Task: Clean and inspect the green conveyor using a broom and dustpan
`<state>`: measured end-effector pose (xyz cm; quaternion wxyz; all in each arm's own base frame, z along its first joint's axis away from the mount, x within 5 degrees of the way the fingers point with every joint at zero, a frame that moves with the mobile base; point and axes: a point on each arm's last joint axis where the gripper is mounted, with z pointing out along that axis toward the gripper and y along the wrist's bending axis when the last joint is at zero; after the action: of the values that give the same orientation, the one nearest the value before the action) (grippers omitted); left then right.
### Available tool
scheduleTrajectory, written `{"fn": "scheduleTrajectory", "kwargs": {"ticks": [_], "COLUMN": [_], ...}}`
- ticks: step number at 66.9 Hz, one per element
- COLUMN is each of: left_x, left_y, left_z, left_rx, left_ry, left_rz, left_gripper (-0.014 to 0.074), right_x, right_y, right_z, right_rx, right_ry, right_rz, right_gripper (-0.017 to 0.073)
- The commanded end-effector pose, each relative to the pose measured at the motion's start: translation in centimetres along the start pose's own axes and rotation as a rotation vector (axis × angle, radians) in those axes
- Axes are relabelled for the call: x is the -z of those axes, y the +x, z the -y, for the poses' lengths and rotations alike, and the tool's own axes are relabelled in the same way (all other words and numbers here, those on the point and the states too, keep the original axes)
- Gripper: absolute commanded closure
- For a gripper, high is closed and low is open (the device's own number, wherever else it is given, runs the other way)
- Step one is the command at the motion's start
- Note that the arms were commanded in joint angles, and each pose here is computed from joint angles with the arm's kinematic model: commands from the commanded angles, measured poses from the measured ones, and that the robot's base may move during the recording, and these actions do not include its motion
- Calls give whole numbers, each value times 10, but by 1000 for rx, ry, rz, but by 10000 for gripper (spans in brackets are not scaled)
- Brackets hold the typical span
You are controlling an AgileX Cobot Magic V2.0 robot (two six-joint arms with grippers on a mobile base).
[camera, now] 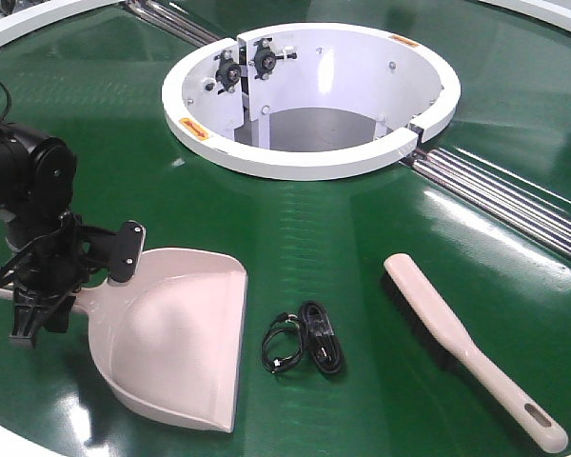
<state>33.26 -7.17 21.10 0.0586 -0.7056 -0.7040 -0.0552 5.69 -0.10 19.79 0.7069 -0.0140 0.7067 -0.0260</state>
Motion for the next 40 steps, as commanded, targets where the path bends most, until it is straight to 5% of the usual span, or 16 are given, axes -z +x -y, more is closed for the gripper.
{"fn": "scheduleTrajectory", "kwargs": {"ticks": [1, 40], "left_x": [22, 22], "left_y": [2, 2], "left_z": [-1, -1], "left_rx": [13, 13], "left_ry": [-82, -80], "left_rz": [17, 17], "left_gripper": [601, 601], "right_x": [1, 1], "right_y": [-1, -1], "right_z": [0, 0], "right_rx": [6, 6], "right_ry": [2, 2], "right_rz": [74, 74], "right_gripper": [568, 568]}}
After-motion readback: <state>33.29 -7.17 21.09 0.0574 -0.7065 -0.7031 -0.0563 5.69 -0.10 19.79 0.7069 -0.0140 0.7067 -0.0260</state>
